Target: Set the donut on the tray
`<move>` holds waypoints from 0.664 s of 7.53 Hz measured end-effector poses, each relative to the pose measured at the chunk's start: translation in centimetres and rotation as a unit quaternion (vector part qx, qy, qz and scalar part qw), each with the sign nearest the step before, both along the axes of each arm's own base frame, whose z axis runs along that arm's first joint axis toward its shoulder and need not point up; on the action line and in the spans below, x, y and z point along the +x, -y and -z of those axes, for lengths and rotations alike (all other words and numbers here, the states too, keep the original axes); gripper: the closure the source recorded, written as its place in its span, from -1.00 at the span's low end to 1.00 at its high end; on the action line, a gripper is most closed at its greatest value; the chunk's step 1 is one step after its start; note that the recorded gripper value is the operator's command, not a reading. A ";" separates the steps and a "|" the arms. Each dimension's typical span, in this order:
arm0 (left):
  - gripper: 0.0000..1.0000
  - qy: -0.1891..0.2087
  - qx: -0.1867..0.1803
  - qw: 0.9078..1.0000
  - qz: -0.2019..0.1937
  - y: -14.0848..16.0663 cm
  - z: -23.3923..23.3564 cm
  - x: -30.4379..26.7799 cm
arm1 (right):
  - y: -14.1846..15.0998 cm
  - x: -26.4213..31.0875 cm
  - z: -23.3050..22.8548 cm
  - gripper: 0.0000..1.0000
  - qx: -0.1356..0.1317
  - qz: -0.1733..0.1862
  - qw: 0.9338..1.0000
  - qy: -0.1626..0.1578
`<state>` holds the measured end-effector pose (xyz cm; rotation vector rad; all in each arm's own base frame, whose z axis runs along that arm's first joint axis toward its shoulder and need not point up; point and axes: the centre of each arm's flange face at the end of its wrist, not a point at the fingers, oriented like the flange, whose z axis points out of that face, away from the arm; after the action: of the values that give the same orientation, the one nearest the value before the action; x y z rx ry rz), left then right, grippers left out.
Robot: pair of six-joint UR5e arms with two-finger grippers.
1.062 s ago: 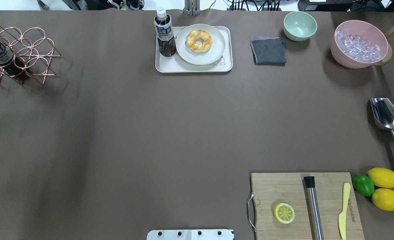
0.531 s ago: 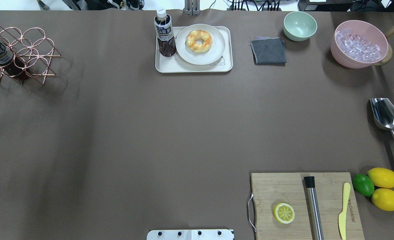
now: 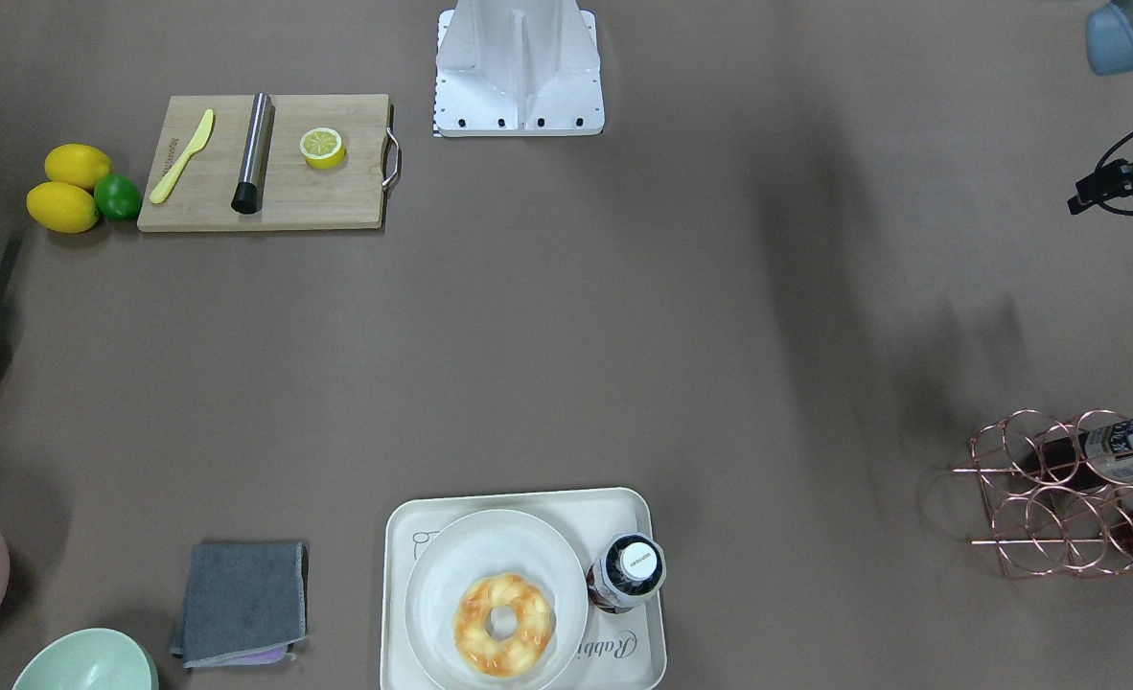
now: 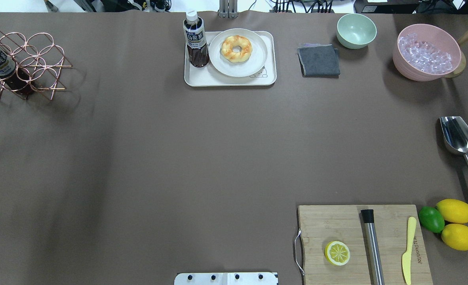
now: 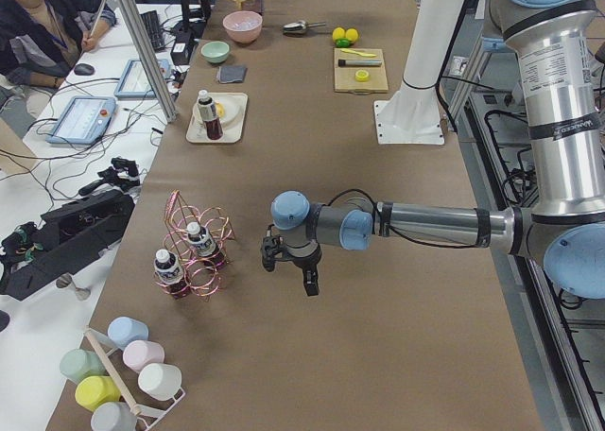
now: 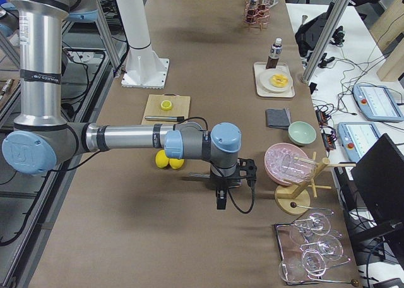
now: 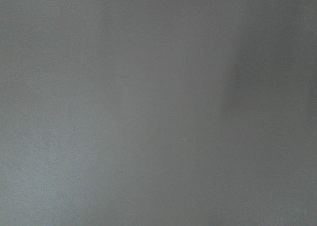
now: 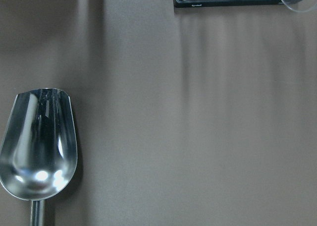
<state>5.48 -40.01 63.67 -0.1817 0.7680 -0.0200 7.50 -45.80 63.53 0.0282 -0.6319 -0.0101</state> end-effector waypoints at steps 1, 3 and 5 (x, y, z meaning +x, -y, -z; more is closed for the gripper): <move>-0.96 0.000 0.000 1.000 0.000 0.0 0.0 0.0 | 0.0 0.0 0.0 -1.00 0.000 0.000 1.000 0.001; -0.96 0.000 -0.001 1.000 0.000 -0.1 -0.1 0.0 | 0.0 0.0 0.0 -1.00 0.000 0.000 1.000 0.003; -0.96 0.000 -0.001 1.000 0.001 -0.2 -0.1 -0.2 | -0.1 0.0 0.0 -1.00 -0.001 0.000 1.000 0.003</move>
<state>5.33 -39.78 63.72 -0.1829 0.7676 -0.0230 7.45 -45.71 63.56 0.0260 -0.6378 -0.0087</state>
